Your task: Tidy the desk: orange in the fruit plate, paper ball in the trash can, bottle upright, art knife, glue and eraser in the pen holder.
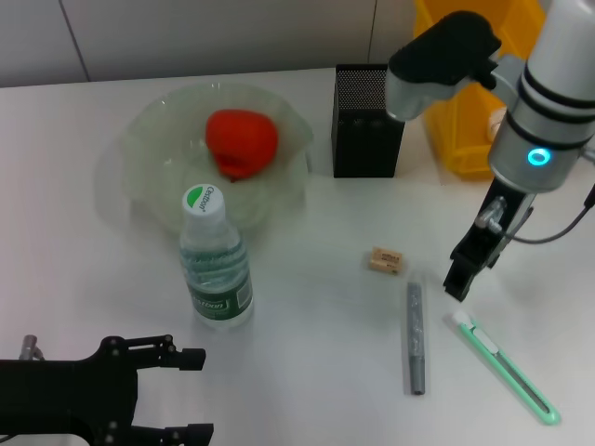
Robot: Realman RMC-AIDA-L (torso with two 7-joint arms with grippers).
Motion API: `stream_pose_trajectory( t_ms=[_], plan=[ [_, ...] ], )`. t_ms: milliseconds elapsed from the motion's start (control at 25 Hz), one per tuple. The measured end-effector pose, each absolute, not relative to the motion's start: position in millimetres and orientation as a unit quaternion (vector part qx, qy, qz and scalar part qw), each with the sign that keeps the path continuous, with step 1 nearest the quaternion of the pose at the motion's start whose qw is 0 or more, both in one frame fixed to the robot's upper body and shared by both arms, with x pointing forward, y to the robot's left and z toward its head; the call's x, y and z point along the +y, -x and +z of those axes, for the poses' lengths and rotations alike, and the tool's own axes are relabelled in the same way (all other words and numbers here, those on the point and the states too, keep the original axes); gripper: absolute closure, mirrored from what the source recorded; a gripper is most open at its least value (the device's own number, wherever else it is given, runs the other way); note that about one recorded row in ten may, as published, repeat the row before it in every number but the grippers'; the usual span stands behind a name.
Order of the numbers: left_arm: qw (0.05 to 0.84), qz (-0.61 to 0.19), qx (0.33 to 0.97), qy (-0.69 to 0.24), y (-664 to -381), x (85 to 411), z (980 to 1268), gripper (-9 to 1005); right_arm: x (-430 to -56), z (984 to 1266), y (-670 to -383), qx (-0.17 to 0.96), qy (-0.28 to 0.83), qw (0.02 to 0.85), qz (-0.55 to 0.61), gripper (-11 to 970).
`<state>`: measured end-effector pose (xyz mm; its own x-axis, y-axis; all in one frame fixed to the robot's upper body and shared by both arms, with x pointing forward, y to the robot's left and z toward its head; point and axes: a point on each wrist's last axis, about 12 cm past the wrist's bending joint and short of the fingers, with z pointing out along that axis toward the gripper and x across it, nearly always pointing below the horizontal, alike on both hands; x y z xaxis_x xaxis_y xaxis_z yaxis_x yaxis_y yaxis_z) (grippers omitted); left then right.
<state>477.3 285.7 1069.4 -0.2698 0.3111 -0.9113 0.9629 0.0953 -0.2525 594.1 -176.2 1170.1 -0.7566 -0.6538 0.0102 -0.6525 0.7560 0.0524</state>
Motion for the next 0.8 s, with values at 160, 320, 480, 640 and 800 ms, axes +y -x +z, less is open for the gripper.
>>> stream_pose_trajectory(
  t_ms=[160, 320, 480, 640, 800],
  plan=[
    [0.349, -0.46, 0.651, -0.493, -476, 284, 1067, 181, -172, 1165, -589, -0.938, -0.344, 0.026, -0.031, 349],
    [0.353, -0.458, 0.645, -0.5, -474, 286, 1067, 181, -167, 1161, -583, -0.939, -0.341, 0.042, -0.015, 350],
    [0.354, -0.458, 0.644, -0.501, -473, 287, 1067, 181, -162, 1157, -578, -0.94, -0.337, 0.055, 0.008, 350],
    [0.354, -0.457, 0.645, -0.501, -473, 287, 1067, 181, -161, 1157, -577, -0.942, -0.331, 0.056, 0.012, 350],
    [0.357, -0.452, 0.643, -0.504, -473, 288, 1067, 181, -162, 1154, -577, -0.945, -0.321, 0.057, 0.012, 350]
  ],
)
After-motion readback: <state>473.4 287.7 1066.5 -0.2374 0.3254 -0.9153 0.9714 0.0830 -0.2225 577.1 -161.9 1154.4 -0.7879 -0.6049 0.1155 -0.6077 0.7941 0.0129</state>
